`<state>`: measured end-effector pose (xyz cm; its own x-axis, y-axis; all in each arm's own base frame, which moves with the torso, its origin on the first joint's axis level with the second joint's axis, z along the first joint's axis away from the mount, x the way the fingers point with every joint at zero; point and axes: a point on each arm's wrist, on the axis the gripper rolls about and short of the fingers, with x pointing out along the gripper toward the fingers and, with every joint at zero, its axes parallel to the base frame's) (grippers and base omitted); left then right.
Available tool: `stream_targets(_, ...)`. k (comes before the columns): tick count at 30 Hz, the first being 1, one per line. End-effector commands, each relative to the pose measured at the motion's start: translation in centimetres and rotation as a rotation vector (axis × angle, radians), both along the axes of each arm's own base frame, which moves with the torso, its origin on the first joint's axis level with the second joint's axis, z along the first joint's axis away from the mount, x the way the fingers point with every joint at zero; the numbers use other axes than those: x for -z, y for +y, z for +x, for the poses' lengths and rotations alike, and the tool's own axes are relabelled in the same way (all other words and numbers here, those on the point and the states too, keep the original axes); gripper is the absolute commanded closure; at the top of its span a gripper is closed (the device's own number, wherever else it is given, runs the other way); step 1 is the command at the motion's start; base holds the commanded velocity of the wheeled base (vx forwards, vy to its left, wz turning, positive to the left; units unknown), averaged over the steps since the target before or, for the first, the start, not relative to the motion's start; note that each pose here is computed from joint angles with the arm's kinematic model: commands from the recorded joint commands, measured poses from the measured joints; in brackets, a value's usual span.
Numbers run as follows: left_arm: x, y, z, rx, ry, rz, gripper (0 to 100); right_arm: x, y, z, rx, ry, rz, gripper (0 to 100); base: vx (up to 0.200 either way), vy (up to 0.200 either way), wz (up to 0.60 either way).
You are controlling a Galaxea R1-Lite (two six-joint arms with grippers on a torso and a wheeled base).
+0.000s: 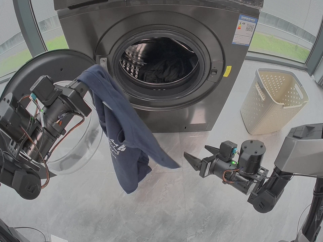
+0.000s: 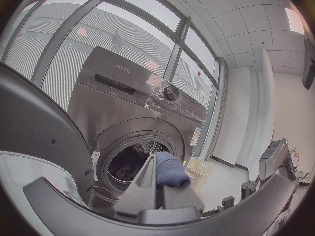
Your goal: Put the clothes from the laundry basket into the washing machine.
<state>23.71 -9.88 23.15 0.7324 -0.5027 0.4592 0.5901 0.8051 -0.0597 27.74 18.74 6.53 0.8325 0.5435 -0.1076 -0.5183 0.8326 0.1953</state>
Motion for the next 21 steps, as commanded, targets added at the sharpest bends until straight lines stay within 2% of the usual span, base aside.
stream_targets(1, 0.9, -0.4, 1.2, -0.028, 0.034, 0.001, 100, 2.8, -0.4, -2.5, -0.048, 0.109, -0.103, 0, 0.000, 0.000, 0.00)
stream_targets(4, 1.2, -0.6, 1.9, -0.051, 0.045, -0.007, 100, 3.7, -0.4, -4.6, -0.101, 0.159, -0.143, 0, 0.000, 0.000, 0.00)
stream_targets(5, 1.3, -0.6, 2.0, -0.052, 0.051, -0.006, 100, 3.5, 0.0, -5.1, -0.129, 0.155, -0.141, 0, 0.000, 0.000, 0.00)
stream_targets(7, 1.3, -0.7, 2.0, -0.052, 0.051, -0.006, 100, 3.4, 0.2, -5.1, -0.135, 0.149, -0.136, 0, 0.000, 0.000, 0.00)
stream_targets(10, 1.6, -0.7, 2.2, -0.055, 0.059, -0.001, 100, 1.9, 2.7, -4.7, -0.201, 0.058, -0.070, 0, 0.000, 0.000, 0.00)
stream_targets(13, 1.7, -0.8, 2.3, -0.055, 0.063, 0.001, 100, 1.4, 3.8, -4.7, -0.239, 0.029, -0.046, 0, 0.000, 0.000, 0.00)
stream_targets(14, 1.8, -0.7, 2.4, -0.061, 0.065, 0.000, 100, 0.8, 5.3, -4.6, -0.276, -0.009, -0.019, 0, 0.000, 0.000, 0.00)
stream_targets(17, 1.8, -0.8, 2.4, -0.060, 0.064, 0.001, 100, -0.3, 7.7, -4.9, -0.327, -0.064, 0.029, 0, 0.000, 0.000, 0.00)
stream_targets(19, 1.8, -0.8, 2.4, -0.058, 0.065, 0.002, 100, -0.5, 9.2, -4.9, -0.352, -0.088, 0.051, 0, 0.000, 0.000, 0.00)
stream_targets(21, 1.8, -0.8, 2.5, -0.060, 0.066, 0.001, 100, -0.6, 11.6, -5.0, -0.396, -0.121, 0.086, 0, 0.000, 0.000, 0.00)
